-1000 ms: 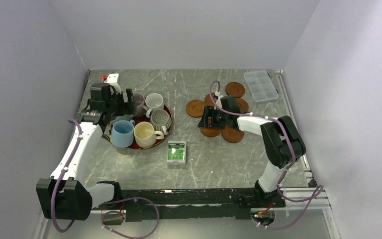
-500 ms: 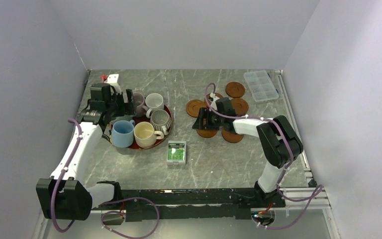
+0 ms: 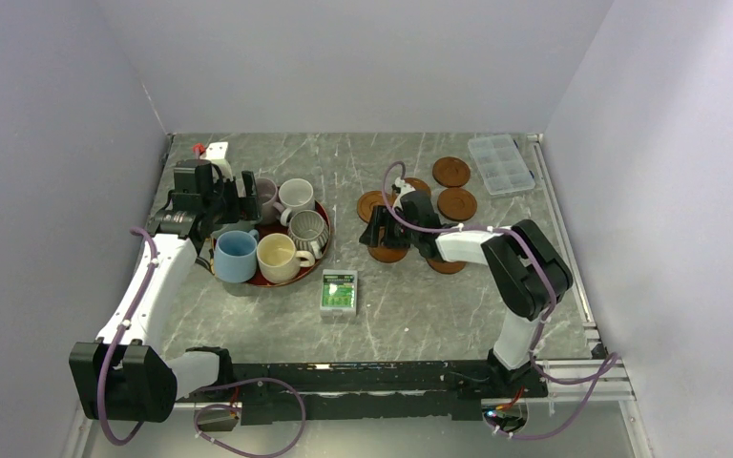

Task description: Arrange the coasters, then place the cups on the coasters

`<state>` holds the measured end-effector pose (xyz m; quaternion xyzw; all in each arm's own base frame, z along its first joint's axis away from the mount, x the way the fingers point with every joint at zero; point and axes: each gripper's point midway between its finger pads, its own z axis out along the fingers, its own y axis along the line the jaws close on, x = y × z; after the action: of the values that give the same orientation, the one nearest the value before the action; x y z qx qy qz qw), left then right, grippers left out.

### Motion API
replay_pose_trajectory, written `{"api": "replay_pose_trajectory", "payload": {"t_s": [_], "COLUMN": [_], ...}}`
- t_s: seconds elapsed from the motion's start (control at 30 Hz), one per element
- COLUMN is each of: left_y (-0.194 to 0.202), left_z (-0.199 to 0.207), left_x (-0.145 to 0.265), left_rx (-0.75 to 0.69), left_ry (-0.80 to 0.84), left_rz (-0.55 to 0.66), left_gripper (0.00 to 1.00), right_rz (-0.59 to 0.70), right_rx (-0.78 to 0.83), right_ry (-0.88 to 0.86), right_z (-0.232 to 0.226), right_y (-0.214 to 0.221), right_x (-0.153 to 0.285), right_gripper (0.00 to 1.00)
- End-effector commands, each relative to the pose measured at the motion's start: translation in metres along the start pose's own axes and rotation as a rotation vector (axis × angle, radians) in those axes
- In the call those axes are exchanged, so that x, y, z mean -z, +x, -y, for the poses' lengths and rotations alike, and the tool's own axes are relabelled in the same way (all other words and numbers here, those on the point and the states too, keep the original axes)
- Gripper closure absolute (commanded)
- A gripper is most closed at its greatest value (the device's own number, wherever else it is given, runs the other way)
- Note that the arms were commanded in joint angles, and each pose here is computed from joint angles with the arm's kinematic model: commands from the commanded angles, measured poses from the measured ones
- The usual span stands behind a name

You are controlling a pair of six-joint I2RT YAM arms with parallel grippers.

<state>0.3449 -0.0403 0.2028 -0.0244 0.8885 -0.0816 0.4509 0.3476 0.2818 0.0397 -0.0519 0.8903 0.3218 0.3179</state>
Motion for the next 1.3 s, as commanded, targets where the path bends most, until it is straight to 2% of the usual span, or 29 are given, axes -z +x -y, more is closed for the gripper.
{"api": "replay_pose_trajectory", "payload": {"t_s": [0.0, 0.43, 0.73, 0.87, 1.07, 1.27], "left_y": [-0.022, -0.022, -0.023, -0.024, -0.024, -0.025], "left_z": [0.005, 0.006, 0.006, 0.006, 0.007, 0.008], "left_x": [0.007, 0.007, 0.008, 0.009, 0.01, 0.012], "left_rx": [-0.004, -0.003, -0.005, -0.004, -0.017, -0.016], "left_ry": [0.013, 0.013, 0.015, 0.016, 0.026, 0.028], "left_rz": [0.059, 0.061, 0.066, 0.068, 0.078, 0.092], "left_gripper": [0.06, 0.06, 0.06, 0.06, 0.07, 0.07], "right_rz": [-0.013, -0.014, 0.103, 0.177, 0.241, 0.208], "right_rx": [-0.023, -0.004, 0.089, 0.11, 0.112, 0.024], "right_ry": [0.041, 0.021, -0.051, 0.025, 0.215, 0.344], "right_z": [0.01, 0.003, -0.034, -0.034, -0.005, 0.043], "right_y": [0.012, 0.012, -0.03, -0.052, -0.068, -0.056], "right_x": [-0.011, -0.015, 0.03, 0.057, 0.089, 0.11], "right_gripper": [0.26, 0.26, 0.22, 0.22, 0.21, 0.21]}}
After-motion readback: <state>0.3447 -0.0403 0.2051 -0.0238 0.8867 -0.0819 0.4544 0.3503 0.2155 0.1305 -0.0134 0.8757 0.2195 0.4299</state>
